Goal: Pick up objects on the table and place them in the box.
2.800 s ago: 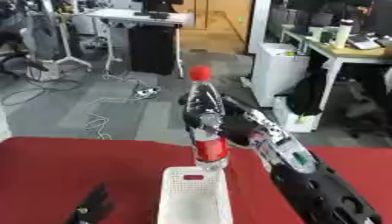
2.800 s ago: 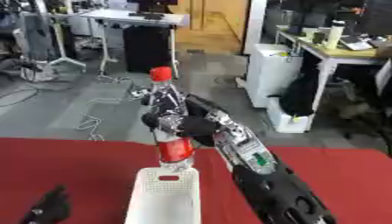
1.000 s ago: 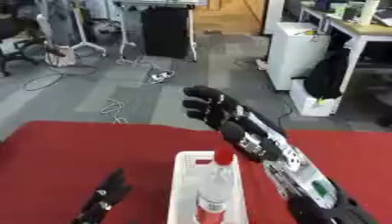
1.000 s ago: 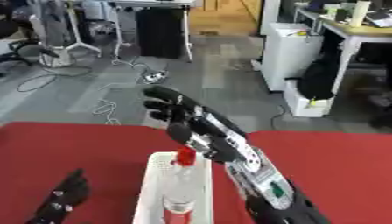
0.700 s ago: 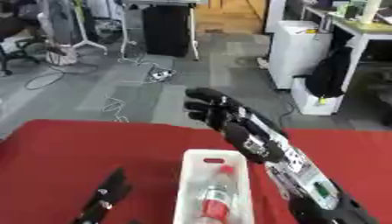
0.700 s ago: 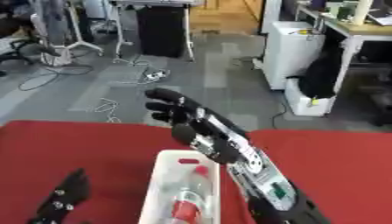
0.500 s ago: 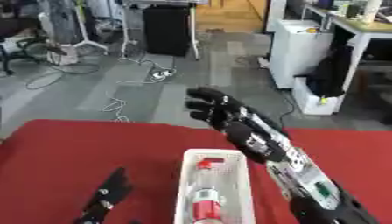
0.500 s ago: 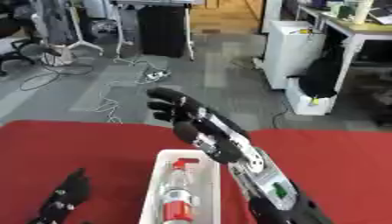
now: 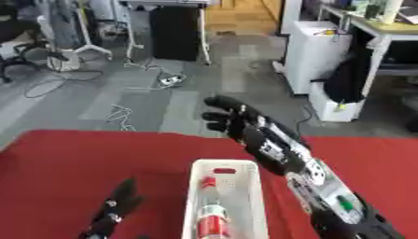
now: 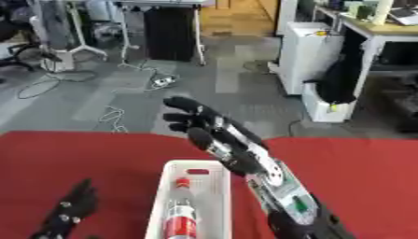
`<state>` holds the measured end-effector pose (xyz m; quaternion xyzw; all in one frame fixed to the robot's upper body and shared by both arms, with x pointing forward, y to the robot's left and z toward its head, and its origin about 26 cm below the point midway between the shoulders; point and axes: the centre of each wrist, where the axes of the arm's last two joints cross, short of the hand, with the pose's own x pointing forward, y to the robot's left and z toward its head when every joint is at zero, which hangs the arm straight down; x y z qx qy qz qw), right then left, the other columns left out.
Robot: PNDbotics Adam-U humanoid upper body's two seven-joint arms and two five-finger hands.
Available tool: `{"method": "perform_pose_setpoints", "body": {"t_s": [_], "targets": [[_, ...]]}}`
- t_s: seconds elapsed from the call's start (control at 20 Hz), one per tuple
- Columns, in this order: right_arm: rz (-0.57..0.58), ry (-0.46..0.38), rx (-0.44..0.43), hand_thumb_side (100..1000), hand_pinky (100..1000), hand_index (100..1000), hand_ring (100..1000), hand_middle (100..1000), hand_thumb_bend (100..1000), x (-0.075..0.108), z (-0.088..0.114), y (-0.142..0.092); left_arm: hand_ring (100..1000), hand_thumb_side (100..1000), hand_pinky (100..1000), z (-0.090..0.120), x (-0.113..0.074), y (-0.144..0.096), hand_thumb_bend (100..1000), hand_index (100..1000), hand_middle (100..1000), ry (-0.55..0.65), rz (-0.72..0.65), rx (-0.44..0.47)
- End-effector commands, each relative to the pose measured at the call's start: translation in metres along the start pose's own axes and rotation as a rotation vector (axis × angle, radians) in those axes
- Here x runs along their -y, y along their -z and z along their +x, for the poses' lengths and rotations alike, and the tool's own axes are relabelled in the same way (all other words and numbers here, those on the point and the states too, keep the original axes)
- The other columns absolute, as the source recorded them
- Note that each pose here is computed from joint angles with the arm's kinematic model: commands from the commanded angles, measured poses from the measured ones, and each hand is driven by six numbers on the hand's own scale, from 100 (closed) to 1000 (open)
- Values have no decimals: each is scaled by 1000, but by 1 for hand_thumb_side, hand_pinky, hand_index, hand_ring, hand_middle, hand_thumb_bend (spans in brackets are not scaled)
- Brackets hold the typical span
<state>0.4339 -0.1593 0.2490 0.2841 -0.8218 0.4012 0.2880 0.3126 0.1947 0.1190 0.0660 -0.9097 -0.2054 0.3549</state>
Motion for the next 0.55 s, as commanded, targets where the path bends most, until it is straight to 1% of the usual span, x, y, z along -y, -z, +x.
{"method": "perform_pose_setpoints", "body": {"t_s": [0.05, 0.15, 0.2, 0.3, 0.4, 0.45, 0.55], "targets": [[-4, -37, 12, 627, 963, 1000, 949, 1000, 423, 10, 12, 4, 1000, 587, 882, 5, -2, 6, 100, 887, 1000, 5, -4, 29], [-12, -33, 12, 621, 942, 1000, 933, 1000, 386, 9, 12, 3, 1000, 586, 882, 5, -2, 6, 100, 887, 1000, 5, -5, 33], [-24, -32, 14, 626, 900, 1000, 905, 1000, 357, 10, 13, 3, 1000, 586, 882, 5, -2, 7, 100, 887, 1000, 6, -5, 33], [-56, -50, 28, 657, 853, 1000, 867, 970, 326, 11, 16, 2, 1000, 586, 882, 5, -2, 7, 100, 887, 1000, 8, -5, 33], [-91, -69, 40, 660, 837, 1000, 853, 951, 306, 10, 17, 2, 1000, 586, 882, 4, -3, 8, 100, 887, 1000, 11, -4, 32], [-106, -71, 43, 656, 832, 1000, 850, 944, 297, 9, 17, 2, 1000, 587, 882, 3, -3, 8, 100, 887, 1000, 11, -4, 31], [-138, -64, 50, 613, 824, 1000, 848, 927, 267, 6, 18, 2, 1000, 590, 882, 2, -3, 9, 100, 886, 1000, 10, -3, 26]]}}
